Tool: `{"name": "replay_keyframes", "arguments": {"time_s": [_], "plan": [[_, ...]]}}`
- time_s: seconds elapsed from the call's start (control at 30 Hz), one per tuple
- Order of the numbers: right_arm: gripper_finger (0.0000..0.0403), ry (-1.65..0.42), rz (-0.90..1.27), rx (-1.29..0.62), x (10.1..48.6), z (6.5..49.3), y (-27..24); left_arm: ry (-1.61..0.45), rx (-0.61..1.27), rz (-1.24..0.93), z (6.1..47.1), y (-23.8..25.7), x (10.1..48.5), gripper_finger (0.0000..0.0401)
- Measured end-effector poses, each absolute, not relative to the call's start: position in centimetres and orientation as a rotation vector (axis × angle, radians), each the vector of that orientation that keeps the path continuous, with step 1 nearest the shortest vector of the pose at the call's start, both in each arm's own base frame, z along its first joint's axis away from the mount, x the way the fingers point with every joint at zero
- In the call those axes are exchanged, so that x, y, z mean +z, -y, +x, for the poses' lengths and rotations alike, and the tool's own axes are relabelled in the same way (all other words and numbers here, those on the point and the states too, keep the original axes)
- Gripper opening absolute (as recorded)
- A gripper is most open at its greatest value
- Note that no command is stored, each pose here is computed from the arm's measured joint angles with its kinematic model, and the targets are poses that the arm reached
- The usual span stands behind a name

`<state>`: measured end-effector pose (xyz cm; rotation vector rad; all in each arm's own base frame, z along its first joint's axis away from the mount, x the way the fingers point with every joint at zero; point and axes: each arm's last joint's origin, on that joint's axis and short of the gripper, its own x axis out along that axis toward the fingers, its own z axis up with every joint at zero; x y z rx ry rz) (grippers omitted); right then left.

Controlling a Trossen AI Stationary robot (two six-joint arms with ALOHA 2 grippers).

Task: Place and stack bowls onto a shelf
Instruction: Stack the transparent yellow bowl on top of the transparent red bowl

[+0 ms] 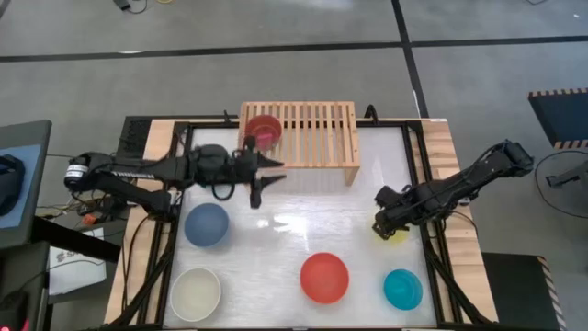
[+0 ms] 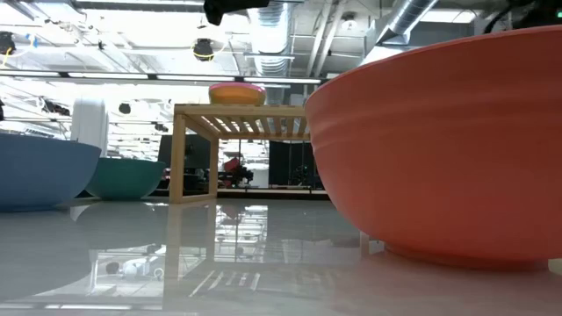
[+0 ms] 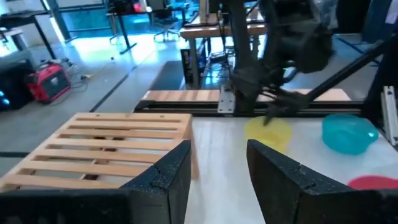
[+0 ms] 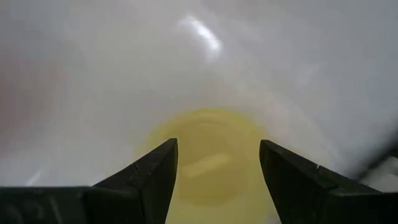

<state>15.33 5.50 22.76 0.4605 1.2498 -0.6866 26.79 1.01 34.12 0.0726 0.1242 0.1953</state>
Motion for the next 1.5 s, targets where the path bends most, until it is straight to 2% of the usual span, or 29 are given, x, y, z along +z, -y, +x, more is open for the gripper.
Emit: {"name": "replay_keyframes", "arguments": {"time_s": [0.27, 0.5, 0.87, 1.13, 1.3, 1.5], "plan": [[0.0254, -1.378, 0.49, -0.806, 20.8, 14.6, -2.6, -0.185, 0.295, 0.125, 27.1, 0.1, 32.8, 0.0141], [0.0243, -1.447, 0.54, -0.738, 19.0, 14.6, -1.2, -0.179, 0.326, 0.173, 27.1, -0.4, 33.0, 0.0141], [0.0151, -1.436, 0.648, -0.657, 17.0, 14.8, -1.1, -0.237, 0.343, 0.156, 27.0, -0.6, 32.4, 0.0141], [0.0028, -1.354, 0.679, -0.619, 17.2, 15.7, -1.2, -0.237, 0.344, 0.176, 27.0, -0.6, 32.5, 0.0141], [0.0026, -1.302, 0.679, -0.58, 18.5, 16.6, -1.3, -0.238, 0.347, 0.178, 27.0, -0.6, 32.5, 0.0141], [0.0024, -1.117, 0.598, -0.539, 22.6, 18.7, -2.1, -0.254, 0.316, 0.135, 27.6, -0.5, 31.8, 0.0141]]}}
